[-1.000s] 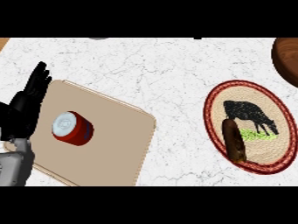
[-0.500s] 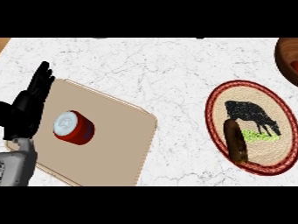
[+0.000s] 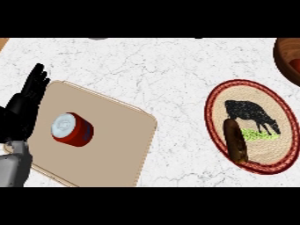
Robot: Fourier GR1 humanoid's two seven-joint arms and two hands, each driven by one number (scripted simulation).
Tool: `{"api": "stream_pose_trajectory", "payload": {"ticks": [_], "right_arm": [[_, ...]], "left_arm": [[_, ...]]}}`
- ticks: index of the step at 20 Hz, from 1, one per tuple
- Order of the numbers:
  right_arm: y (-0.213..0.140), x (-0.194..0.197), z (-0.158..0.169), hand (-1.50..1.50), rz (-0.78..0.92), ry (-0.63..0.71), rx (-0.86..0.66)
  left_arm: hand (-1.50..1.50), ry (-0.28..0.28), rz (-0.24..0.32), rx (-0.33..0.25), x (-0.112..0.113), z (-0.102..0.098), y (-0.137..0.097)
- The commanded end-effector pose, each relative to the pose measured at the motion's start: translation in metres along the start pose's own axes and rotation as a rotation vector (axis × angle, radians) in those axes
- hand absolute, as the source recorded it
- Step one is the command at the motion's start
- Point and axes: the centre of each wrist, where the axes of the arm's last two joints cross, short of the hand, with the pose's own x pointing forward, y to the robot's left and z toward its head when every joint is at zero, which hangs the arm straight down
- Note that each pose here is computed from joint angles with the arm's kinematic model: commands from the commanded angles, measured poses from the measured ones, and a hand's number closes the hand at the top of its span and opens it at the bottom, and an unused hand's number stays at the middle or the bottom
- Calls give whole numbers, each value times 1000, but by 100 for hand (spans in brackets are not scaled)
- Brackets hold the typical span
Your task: Pick the bell pepper from the placemat and place it in the bowl
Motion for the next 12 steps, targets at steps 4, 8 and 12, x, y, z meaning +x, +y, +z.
{"api": "stream_pose_trajectory", "payload": {"ticks": [4, 8, 12], "right_arm": [[-66, -3, 45, -150, -103, 39, 4], [-84, -10, 64, -150, -143, 36, 13], [-102, -9, 80, -150, -211, 50, 81]], "left_arm": [[0, -5, -8, 16, 1, 1, 7], [0, -16, -1, 23, 4, -3, 5], [0, 4, 12, 25, -4, 1, 9]]}}
